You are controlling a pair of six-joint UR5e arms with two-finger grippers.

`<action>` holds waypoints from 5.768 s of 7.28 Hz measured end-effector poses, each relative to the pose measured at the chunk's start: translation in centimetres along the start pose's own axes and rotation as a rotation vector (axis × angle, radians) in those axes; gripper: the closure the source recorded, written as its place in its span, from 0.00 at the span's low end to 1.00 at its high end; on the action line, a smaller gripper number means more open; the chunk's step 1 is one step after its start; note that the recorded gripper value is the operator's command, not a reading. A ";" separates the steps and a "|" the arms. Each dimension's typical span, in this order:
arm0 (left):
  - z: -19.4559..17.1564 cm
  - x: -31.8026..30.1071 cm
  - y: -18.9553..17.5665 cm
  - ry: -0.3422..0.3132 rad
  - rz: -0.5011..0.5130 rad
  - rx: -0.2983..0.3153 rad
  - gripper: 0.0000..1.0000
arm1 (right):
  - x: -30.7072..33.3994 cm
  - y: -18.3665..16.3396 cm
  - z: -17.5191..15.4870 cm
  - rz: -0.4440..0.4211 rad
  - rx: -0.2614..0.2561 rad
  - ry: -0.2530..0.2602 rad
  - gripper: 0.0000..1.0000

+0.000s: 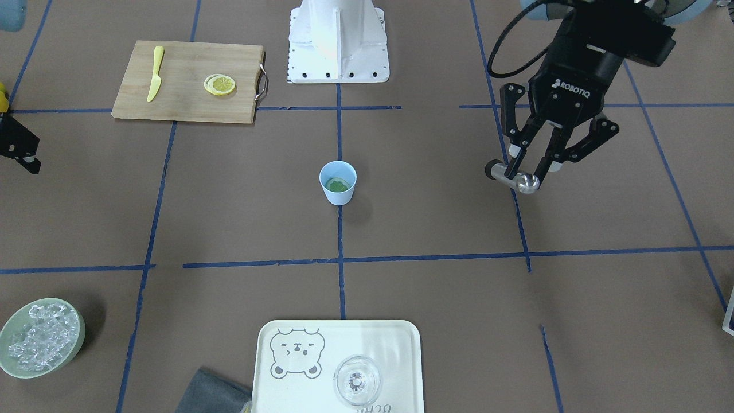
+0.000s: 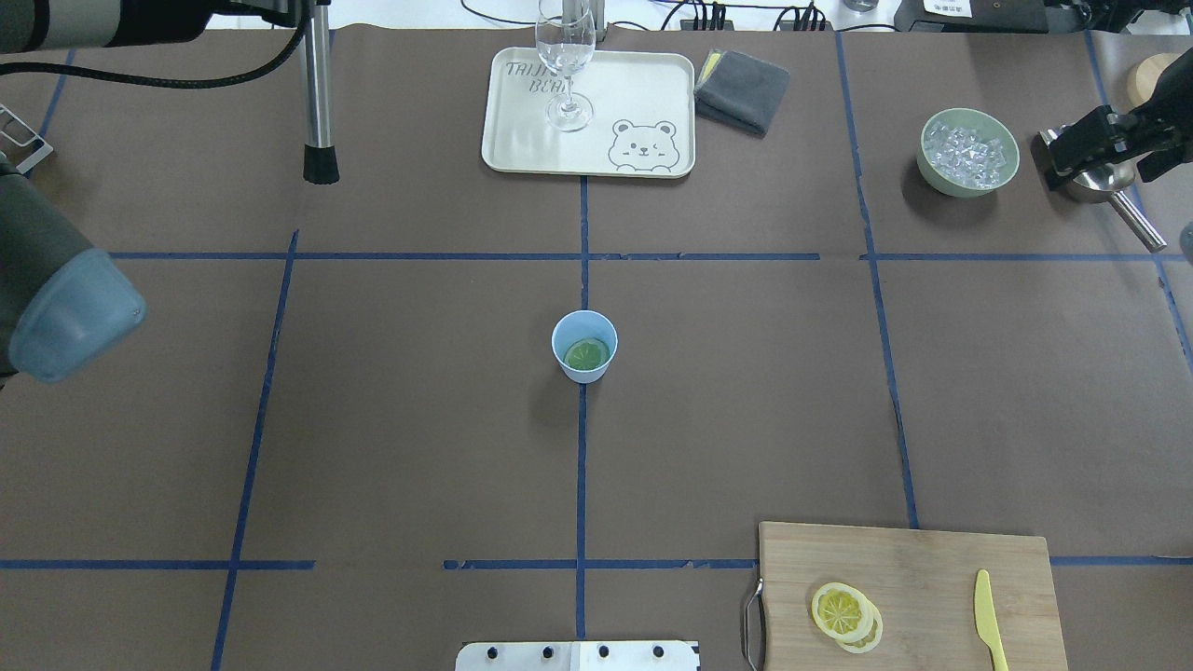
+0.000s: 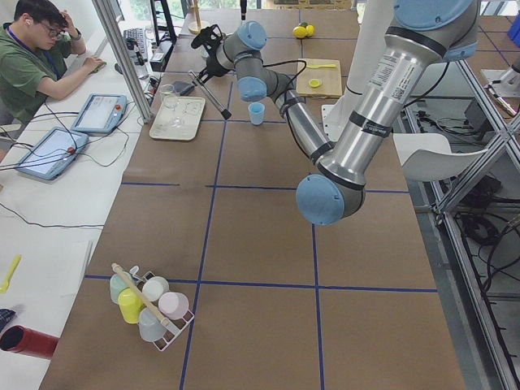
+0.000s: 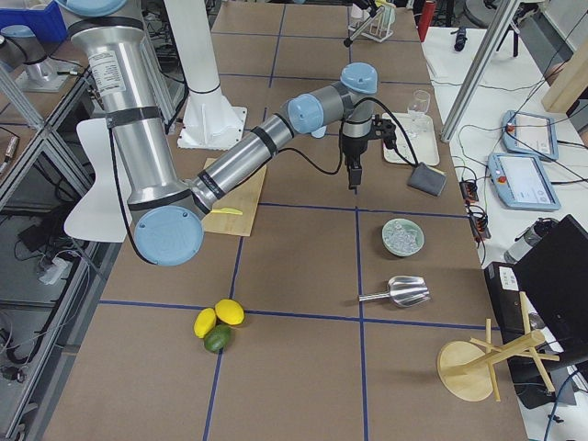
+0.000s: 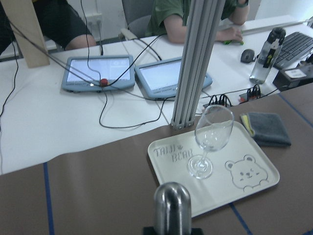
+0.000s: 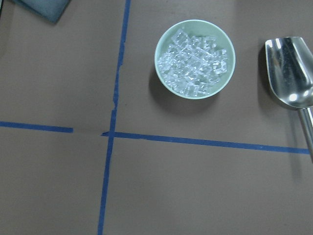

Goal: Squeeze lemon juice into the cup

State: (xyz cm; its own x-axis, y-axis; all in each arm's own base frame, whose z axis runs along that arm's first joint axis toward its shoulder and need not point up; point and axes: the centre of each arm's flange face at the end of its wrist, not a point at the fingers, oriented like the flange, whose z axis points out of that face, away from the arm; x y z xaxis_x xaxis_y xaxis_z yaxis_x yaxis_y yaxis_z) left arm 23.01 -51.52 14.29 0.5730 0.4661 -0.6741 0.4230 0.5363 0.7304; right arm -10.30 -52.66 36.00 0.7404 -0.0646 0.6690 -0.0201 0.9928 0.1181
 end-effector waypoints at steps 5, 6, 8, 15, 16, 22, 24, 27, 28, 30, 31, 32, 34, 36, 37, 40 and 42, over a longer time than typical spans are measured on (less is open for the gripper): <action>1.1 10.9 5.9 0.133 -0.031 0.348 1.00 | 19.5 1.1 -0.6 0.062 -0.008 -0.077 0.00; 1.6 12.5 8.0 0.148 -0.044 0.403 1.00 | 22.3 2.2 -0.1 0.046 -0.015 -0.085 0.00; 2.8 16.0 13.1 0.095 -0.038 0.453 1.00 | 25.3 3.8 0.4 0.060 -0.025 -0.092 0.00; 8.5 22.1 20.6 0.019 -0.026 0.419 1.00 | 26.3 5.1 1.1 0.077 -0.038 -0.093 0.00; 8.6 22.4 21.2 0.025 -0.026 0.411 1.00 | 26.3 5.0 1.0 0.076 -0.036 -0.093 0.00; 9.6 23.2 23.4 0.025 -0.010 0.377 1.00 | 25.9 4.8 0.6 0.067 -0.027 -0.093 0.00; 10.2 23.0 24.1 0.020 -0.004 0.371 1.00 | 25.8 4.6 0.4 0.063 -0.024 -0.094 0.00; 11.0 22.7 25.2 0.013 0.005 0.361 1.00 | 25.7 4.5 0.3 0.062 -0.020 -0.094 0.00; 11.3 22.7 25.6 0.010 0.010 0.354 1.00 | 25.7 4.5 0.2 0.063 -0.019 -0.094 0.00; 11.4 22.9 26.0 0.011 0.013 0.348 1.00 | 25.8 4.5 0.1 0.064 -0.018 -0.093 0.00; 11.3 22.9 25.9 0.014 0.012 0.349 1.00 | 25.8 4.5 0.1 0.064 -0.018 -0.092 0.00; 10.9 23.0 25.5 0.020 0.008 0.354 1.00 | 25.8 4.5 0.2 0.064 -0.018 -0.092 0.00; 8.7 23.1 23.2 0.048 0.009 0.395 1.00 | 26.2 5.0 0.5 0.073 -0.026 -0.089 0.00; 6.2 23.0 20.6 0.088 0.019 0.455 1.00 | 27.5 6.6 1.9 0.092 -0.043 -0.083 0.00; 5.3 22.8 19.3 0.108 0.014 0.475 1.00 | 28.4 7.7 3.0 0.093 -0.041 -0.080 0.00; 4.1 20.3 16.4 0.128 0.019 0.508 1.00 | 30.3 9.5 5.1 0.106 -0.049 -0.077 0.00; 3.5 16.8 14.6 0.177 0.035 0.489 1.00 | 30.3 9.5 5.2 0.106 -0.048 -0.078 0.00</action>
State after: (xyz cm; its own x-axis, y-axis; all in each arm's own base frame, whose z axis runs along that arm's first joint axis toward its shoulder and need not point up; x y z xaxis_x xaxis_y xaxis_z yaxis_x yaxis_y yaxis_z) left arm 41.22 -38.30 14.04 0.4831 0.6125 -0.6257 0.7082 0.1469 0.6905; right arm 8.50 -45.74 61.23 0.6813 0.0350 0.7312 -0.0618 0.9980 0.0098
